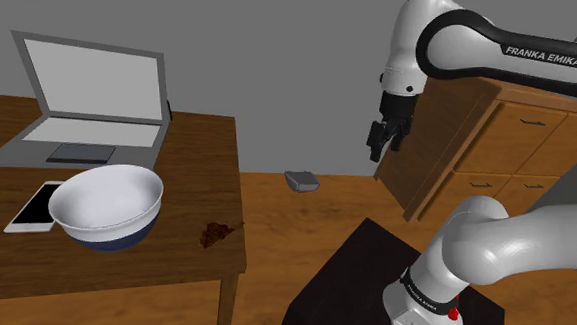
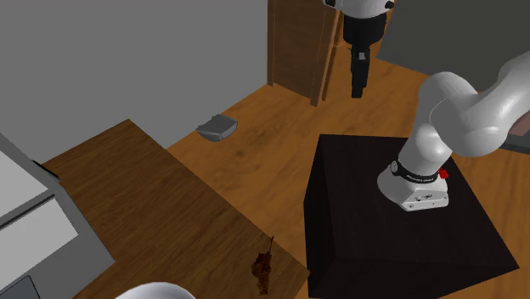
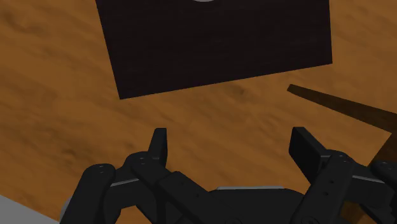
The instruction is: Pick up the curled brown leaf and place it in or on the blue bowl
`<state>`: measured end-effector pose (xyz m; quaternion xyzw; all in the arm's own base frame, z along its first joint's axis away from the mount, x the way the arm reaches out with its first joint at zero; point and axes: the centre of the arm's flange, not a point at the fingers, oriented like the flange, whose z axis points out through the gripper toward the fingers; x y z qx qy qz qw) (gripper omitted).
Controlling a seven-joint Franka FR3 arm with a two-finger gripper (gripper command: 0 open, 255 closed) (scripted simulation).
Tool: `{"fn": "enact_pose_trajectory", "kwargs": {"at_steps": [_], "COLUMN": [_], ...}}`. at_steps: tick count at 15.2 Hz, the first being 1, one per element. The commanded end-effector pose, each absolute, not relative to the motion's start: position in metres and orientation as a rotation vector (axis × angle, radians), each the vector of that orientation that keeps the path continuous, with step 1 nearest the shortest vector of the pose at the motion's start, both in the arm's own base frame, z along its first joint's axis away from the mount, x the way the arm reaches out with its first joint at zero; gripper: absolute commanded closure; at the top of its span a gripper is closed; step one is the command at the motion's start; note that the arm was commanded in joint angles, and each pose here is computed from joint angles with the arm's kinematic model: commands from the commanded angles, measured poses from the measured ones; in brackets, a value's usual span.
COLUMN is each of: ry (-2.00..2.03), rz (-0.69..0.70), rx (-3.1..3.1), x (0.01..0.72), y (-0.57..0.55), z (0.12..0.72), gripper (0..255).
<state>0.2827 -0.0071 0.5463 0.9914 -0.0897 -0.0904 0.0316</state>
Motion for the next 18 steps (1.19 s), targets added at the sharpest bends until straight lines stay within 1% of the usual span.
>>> {"fn": "enact_pose_trajectory", "kwargs": {"at_steps": [1,18], "ry": [-0.276,0.241], "rz": [-0.278,-0.038], "rx": [3.053,3.263], "x": [0.283,0.377], "y": [-0.007,0.117], "z": [0.546,0.434], "gripper": [0,0]}}
